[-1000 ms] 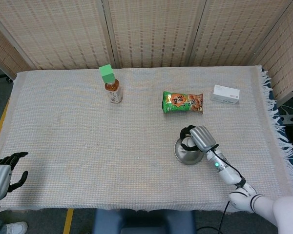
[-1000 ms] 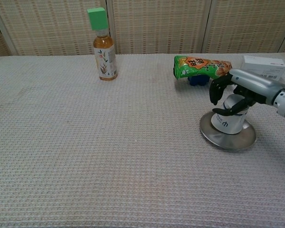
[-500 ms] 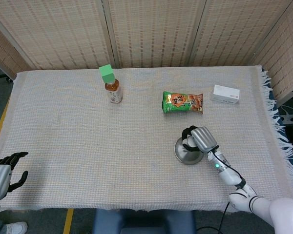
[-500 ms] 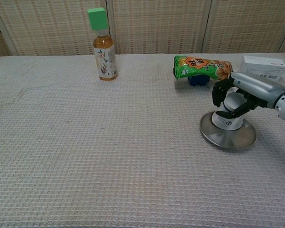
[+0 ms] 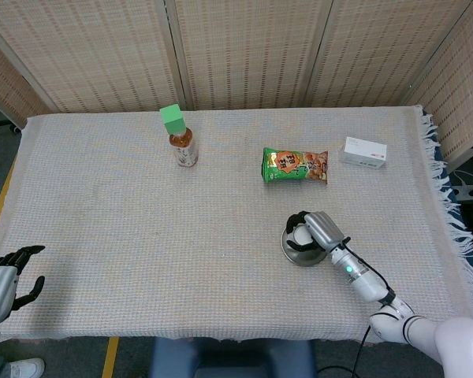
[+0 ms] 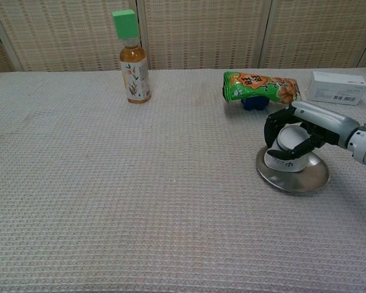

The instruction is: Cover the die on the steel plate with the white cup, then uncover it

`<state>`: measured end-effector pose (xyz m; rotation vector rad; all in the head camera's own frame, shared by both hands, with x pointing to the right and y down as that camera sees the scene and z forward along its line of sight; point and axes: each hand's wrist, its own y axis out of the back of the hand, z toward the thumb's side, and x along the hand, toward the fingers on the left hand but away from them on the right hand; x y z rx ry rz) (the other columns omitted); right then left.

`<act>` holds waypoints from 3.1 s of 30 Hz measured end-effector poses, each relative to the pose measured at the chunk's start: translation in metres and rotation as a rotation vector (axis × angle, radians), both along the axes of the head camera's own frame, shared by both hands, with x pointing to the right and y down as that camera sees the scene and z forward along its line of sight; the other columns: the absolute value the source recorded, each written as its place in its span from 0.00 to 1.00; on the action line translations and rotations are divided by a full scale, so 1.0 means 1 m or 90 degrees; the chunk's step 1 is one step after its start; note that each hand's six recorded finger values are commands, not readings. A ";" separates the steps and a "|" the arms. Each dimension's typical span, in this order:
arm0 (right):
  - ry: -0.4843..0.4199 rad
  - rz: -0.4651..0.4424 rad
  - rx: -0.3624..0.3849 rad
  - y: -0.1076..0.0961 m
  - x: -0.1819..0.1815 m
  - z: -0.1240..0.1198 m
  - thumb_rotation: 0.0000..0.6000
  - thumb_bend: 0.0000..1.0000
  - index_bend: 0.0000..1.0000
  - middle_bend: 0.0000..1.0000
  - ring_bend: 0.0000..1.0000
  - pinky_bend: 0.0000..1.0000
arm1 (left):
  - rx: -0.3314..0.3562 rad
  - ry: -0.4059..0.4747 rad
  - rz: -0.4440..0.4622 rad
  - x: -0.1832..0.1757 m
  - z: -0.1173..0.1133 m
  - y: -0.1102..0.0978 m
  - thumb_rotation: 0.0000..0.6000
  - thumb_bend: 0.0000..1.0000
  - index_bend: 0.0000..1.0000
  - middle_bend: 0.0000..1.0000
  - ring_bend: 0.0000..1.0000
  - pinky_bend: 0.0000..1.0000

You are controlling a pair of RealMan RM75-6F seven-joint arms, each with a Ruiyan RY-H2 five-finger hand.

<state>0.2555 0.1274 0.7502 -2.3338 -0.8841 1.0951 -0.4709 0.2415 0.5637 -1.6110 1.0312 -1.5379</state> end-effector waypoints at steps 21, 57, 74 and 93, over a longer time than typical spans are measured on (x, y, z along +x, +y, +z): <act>0.020 0.030 0.047 -0.016 0.030 0.002 1.00 0.21 0.55 0.51 0.41 0.67 | -0.007 -0.005 0.006 0.003 0.003 0.001 1.00 0.40 0.24 0.27 0.32 0.40; -0.037 0.042 0.004 -0.013 0.017 0.013 1.00 0.22 0.57 0.52 0.42 0.68 | -0.009 -0.003 0.004 0.002 0.003 0.001 1.00 0.40 0.24 0.28 0.32 0.40; -0.013 0.056 0.031 -0.011 0.018 0.019 1.00 0.22 0.57 0.52 0.42 0.68 | -0.008 -0.004 0.005 0.002 0.003 0.001 1.00 0.40 0.24 0.28 0.32 0.40; -0.008 0.033 0.033 -0.011 0.018 0.016 1.00 0.22 0.57 0.52 0.42 0.68 | -0.009 -0.003 0.006 0.003 0.003 0.001 1.00 0.40 0.24 0.28 0.32 0.40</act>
